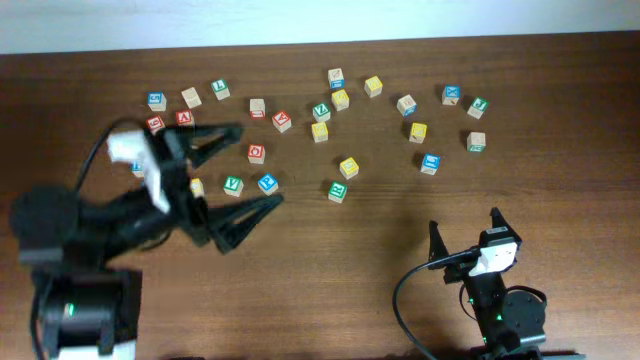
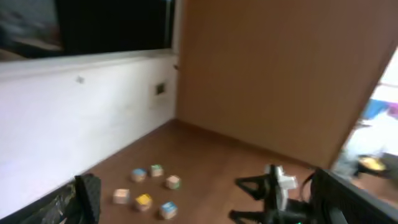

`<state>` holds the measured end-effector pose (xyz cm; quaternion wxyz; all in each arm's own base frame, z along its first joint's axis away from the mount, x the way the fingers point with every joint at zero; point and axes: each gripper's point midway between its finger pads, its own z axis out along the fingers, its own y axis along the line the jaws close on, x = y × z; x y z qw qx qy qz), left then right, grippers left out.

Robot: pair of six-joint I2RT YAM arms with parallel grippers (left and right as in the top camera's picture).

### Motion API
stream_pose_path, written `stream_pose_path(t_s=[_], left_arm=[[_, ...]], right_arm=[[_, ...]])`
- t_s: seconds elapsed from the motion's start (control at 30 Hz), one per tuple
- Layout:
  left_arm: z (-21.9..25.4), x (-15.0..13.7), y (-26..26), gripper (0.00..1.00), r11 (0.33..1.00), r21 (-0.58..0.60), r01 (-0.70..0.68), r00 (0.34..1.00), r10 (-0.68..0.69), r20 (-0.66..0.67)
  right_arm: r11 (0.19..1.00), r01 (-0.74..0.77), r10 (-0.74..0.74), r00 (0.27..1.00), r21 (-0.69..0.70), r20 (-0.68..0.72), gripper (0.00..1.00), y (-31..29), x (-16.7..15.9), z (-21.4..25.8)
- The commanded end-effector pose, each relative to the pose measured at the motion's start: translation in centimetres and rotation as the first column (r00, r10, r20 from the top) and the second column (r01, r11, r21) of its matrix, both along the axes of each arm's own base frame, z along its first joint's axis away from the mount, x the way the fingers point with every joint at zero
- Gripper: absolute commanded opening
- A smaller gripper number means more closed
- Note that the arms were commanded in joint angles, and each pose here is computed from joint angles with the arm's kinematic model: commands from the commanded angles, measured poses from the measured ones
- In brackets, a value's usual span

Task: Spell out RSS
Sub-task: 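Reach the left gripper to the green R block and grasp it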

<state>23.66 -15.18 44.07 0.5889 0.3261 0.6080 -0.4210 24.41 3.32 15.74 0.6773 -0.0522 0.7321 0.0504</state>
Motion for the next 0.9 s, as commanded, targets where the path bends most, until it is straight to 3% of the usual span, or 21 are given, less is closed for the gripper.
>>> stream_pose_path(t_s=[0.0, 0.07, 0.1, 0.17, 0.27, 0.3, 0.33, 0.37, 0.4, 0.5, 0.6, 0.73, 0.87], left_arm=[[-3.5, 4.5, -1.3, 0.99, 0.994, -0.002, -0.110, 0.950, 0.105, -0.295], [-10.8, 8.1, -0.9, 0.99, 0.890, 0.282, -0.358, 0.781, 0.451, -0.432], [-13.1, 8.4, -1.2, 0.99, 0.821, 0.422, -0.384, 0.708, 0.556, -0.435], [-15.5, 8.5, -2.1, 0.99, 0.698, 0.623, -0.352, 0.630, 0.669, -0.394], [-17.3, 6.4, -8.5, 0.99, 0.801, 0.591, -0.097, 0.693, 0.480, -0.537], [-17.7, 6.5, -9.5, 0.99, 0.800, 0.594, -0.086, 0.703, 0.471, -0.533], [-18.6, 6.6, -9.9, 0.99, 0.792, 0.603, -0.093, 0.670, 0.498, -0.551], [-20.7, 7.5, -8.6, 0.99, 0.734, 0.643, -0.219, 0.475, 0.656, -0.587], [-22.1, 7.7, -7.7, 0.99, 0.679, 0.678, -0.281, 0.354, 0.730, -0.585], [-27.4, 7.6, -7.9, 0.99, 0.598, 0.759, -0.257, 0.146, 0.801, -0.581], [-32.7, 8.1, -8.3, 0.99, 0.533, 0.816, -0.224, -0.019, 0.835, -0.550], [-35.6, 8.1, -8.5, 0.99, 0.482, 0.824, -0.299, -0.297, 0.774, -0.560], [-37.1, 11.6, -10.8, 0.99, 0.526, 0.756, -0.390, -0.245, 0.732, -0.636]], right_arm=[[1.000, 0.012, -0.012, 1.000, 0.002, -0.003, 0.98, -0.3, 0.0, -0.2], [1.000, 0.012, -0.012, 1.000, 0.002, -0.003, 0.98, -0.3, 0.0, -0.2], [1.000, 0.012, -0.012, 1.000, 0.003, -0.003, 0.98, -0.3, 0.0, -0.2], [1.000, 0.012, -0.012, 1.000, 0.002, -0.003, 0.98, -0.3, 0.0, -0.2], [1.000, 0.012, -0.012, 1.000, 0.003, -0.003, 0.98, -0.3, 0.0, -0.2], [1.000, 0.012, -0.012, 1.000, 0.003, -0.003, 0.98, -0.3, 0.0, -0.2], [1.000, 0.012, -0.012, 1.000, 0.003, -0.003, 0.98, -0.3, 0.0, -0.2], [1.000, 0.012, -0.012, 1.000, 0.003, -0.003, 0.98, -0.3, 0.0, -0.2], [1.000, 0.012, -0.012, 1.000, 0.003, -0.003, 0.98, -0.3, 0.0, -0.2], [1.000, 0.012, -0.012, 1.000, 0.002, -0.003, 0.98, -0.3, 0.0, -0.2], [1.000, 0.012, -0.012, 1.000, 0.002, -0.003, 0.98, -0.3, 0.0, -0.2], [1.000, 0.012, -0.012, 1.000, 0.003, -0.003, 0.98, -0.3, 0.0, -0.2], [1.000, 0.012, -0.012, 1.000, 0.002, -0.003, 0.98, -0.3, 0.0, -0.2]])
